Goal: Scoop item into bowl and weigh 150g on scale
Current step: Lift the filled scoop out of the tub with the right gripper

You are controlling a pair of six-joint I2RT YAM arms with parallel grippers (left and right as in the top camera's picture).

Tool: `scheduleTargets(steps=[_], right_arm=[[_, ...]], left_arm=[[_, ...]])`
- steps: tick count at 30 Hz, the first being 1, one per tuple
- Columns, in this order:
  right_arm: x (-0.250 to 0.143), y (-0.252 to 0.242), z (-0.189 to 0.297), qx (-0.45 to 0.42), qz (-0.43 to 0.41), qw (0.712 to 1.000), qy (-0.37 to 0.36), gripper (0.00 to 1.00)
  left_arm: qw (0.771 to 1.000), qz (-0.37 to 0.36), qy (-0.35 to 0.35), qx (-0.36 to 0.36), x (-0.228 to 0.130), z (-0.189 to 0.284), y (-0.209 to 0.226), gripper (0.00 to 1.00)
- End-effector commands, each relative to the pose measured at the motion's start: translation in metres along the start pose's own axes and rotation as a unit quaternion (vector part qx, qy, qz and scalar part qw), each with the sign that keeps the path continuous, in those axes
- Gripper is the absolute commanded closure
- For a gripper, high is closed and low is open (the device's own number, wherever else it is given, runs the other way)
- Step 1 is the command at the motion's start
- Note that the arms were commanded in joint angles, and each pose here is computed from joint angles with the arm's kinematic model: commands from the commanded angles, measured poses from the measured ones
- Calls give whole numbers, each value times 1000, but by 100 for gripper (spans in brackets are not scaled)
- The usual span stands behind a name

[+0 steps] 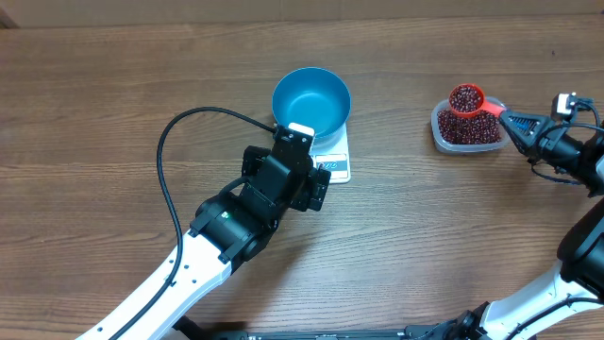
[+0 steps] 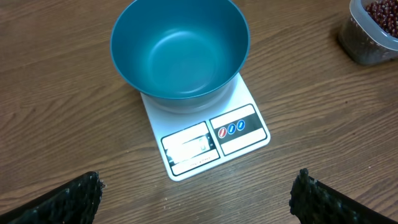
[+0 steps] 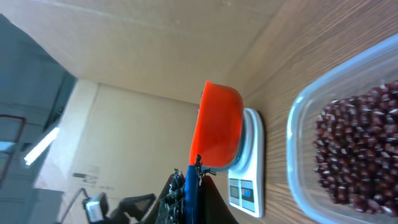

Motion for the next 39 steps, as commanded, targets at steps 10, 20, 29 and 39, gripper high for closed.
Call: scheduleTargets(steps=[10,20,29,39], right_arm=[[-6,10,-11,39,-50,998,11,96],[-23,17,-45,50,-47,996,58,96],[-45,26,-84,67,-20,991,115,96],[-52,41,-109,78,0,986,150,96]], left_arm=[[1000,4,4,10,-4,-4,3,1],[1000,4,4,10,-4,-4,3,0],[1000,4,4,10,-4,-4,3,0],[1000,4,4,10,-4,-4,3,0]])
Point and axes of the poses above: each gripper's point midway between its finger pads, its own z axis back along the fingers, its own y axis along the line the jaws close on, x = y × z, the point moved 1 cm from there along z, back along the fingers, and after that the axes turned 2 degrees about z, right-handed, at the moved point
